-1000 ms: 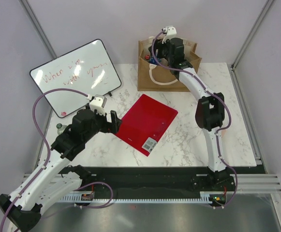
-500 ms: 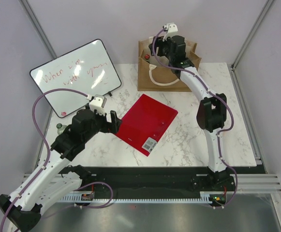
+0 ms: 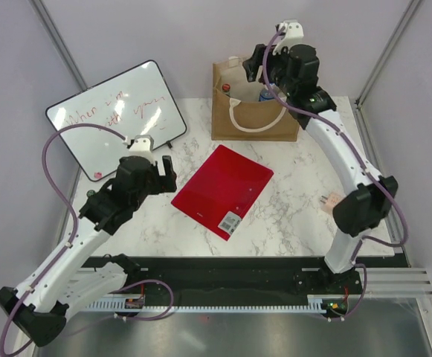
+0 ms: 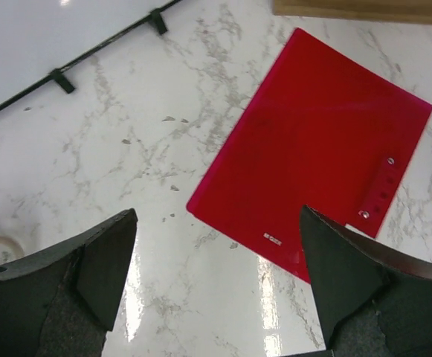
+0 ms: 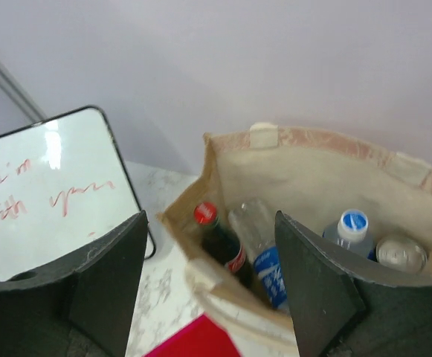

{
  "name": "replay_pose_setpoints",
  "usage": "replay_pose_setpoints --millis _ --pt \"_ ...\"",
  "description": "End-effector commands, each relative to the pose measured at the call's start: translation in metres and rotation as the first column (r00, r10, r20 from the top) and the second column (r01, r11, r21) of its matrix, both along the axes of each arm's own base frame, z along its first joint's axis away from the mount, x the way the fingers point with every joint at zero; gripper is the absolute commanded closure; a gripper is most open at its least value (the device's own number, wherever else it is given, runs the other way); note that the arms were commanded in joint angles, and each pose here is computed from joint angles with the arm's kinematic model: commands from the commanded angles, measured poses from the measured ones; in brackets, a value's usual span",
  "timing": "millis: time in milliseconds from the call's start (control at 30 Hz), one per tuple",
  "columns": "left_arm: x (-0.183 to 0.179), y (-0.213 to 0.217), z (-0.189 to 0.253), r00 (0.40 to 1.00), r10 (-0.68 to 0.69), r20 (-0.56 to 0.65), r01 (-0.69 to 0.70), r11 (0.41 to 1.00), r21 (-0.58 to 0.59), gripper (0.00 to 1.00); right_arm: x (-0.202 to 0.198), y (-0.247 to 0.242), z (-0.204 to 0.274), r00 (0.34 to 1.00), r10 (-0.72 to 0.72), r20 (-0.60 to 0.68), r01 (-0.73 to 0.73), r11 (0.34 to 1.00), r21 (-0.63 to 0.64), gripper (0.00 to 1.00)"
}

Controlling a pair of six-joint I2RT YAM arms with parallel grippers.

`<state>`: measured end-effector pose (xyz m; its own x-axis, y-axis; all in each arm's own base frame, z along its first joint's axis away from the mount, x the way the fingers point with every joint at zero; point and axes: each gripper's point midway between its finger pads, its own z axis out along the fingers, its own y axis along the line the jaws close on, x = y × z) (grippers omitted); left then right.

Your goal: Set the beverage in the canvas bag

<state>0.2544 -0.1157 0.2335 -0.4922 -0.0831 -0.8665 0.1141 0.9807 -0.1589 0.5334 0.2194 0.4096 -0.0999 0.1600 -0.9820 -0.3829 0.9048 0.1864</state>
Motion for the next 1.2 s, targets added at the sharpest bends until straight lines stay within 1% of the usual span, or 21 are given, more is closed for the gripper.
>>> replay_pose_setpoints --millis 0,33,67,100,167,200,267,300,367,400,500,600,667,700,733,800,867,900,1067,1167 --pt "-0.001 0.061 0.028 0.937 0.346 0.039 -0.348 0.936 0.054 0.05 -0.060 0.000 -0.008 0.995 0.008 -0.101 -0.001 0.998 0.068 0.24" --pt "-0.001 0.071 0.032 0.922 0.384 0.057 -0.387 0.920 0.062 0.06 -0.078 -0.002 0.005 0.997 0.023 -0.078 -0.015 0.995 0.100 0.24" --pt "-0.003 0.082 0.040 0.904 0.421 0.078 -0.426 0.903 0.058 0.08 -0.087 0.004 -0.024 0.991 0.043 -0.130 -0.030 0.995 0.097 0.24" --pt "-0.004 0.102 0.043 0.867 0.490 0.093 -0.496 0.865 0.068 0.09 -0.095 0.009 -0.022 0.992 0.069 -0.109 -0.055 0.990 0.127 0.24" --pt "-0.008 0.126 0.050 0.817 0.565 0.112 -0.573 0.817 0.062 0.10 -0.117 0.013 -0.035 0.986 0.107 -0.128 -0.083 0.979 0.184 0.24" --pt "-0.012 0.149 0.052 0.752 0.646 0.130 -0.656 0.752 0.064 0.11 -0.123 0.017 -0.032 0.985 0.134 -0.113 -0.108 0.971 0.213 0.24" --pt "-0.015 0.171 0.046 0.683 0.716 0.145 -0.730 0.679 0.086 0.13 -0.137 0.024 -0.042 0.976 0.171 -0.138 -0.135 0.963 0.235 0.24" --pt "-0.018 0.188 0.042 0.635 0.758 0.152 -0.773 0.622 0.127 0.14 -0.141 0.028 -0.043 0.972 0.190 -0.139 -0.154 0.959 0.236 0.24" --pt "-0.015 0.201 0.029 0.599 0.788 0.143 -0.799 0.580 0.156 0.15 -0.148 0.031 -0.042 0.967 0.215 -0.138 -0.180 0.956 0.230 0.24" --pt "-0.015 0.211 0.020 0.567 0.816 0.111 -0.820 0.548 0.163 0.16 -0.151 0.032 -0.042 0.965 0.221 -0.138 -0.187 0.956 0.227 0.24" --pt "-0.014 0.224 0.003 0.518 0.854 0.053 -0.851 0.507 0.137 0.18 -0.158 0.028 -0.039 0.966 0.225 -0.130 -0.194 0.956 0.220 0.24" --pt "-0.016 0.239 -0.008 0.442 0.896 0.030 -0.890 0.435 0.133 0.21 -0.167 0.026 -0.035 0.964 0.238 -0.118 -0.208 0.952 0.226 0.24" --pt "-0.013 0.242 -0.019 0.424 0.905 0.018 -0.897 0.417 0.149 0.23 -0.173 0.026 -0.037 0.961 0.252 -0.115 -0.221 0.947 0.235 0.24" --pt "-0.012 0.243 -0.022 0.399 0.917 0.012 -0.909 0.394 0.134 0.24 -0.174 0.026 -0.038 0.960 0.254 -0.118 -0.221 0.946 0.239 0.24" --pt "-0.012 0.243 -0.025 0.390 0.921 0.002 -0.914 0.386 0.128 0.26 -0.175 0.025 -0.039 0.960 0.254 -0.121 -0.220 0.945 0.241 0.24" --pt "-0.010 0.239 -0.036 0.383 0.923 -0.032 -0.917 0.384 0.104 0.28 -0.176 0.025 -0.042 0.959 0.255 -0.125 -0.220 0.945 0.240 0.24" --pt "-0.012 0.237 -0.046 0.376 0.925 -0.054 -0.919 0.380 0.109 0.29 -0.176 0.024 -0.041 0.960 0.252 -0.123 -0.218 0.946 0.239 0.24" --pt "-0.013 0.238 -0.048 0.361 0.931 -0.051 -0.925 0.365 0.106 0.30 -0.177 0.024 -0.040 0.960 0.254 -0.121 -0.220 0.945 0.241 0.24" --pt "-0.017 0.246 -0.063 0.311 0.950 -0.039 -0.936 0.313 0.162 0.32 -0.179 0.024 -0.037 0.960 0.258 -0.109 -0.228 0.945 0.233 0.24" --pt "-0.013 0.246 -0.065 0.307 0.951 -0.044 -0.938 0.310 0.157 0.34 -0.179 0.021 -0.037 0.963 0.246 -0.107 -0.217 0.950 0.226 0.24"
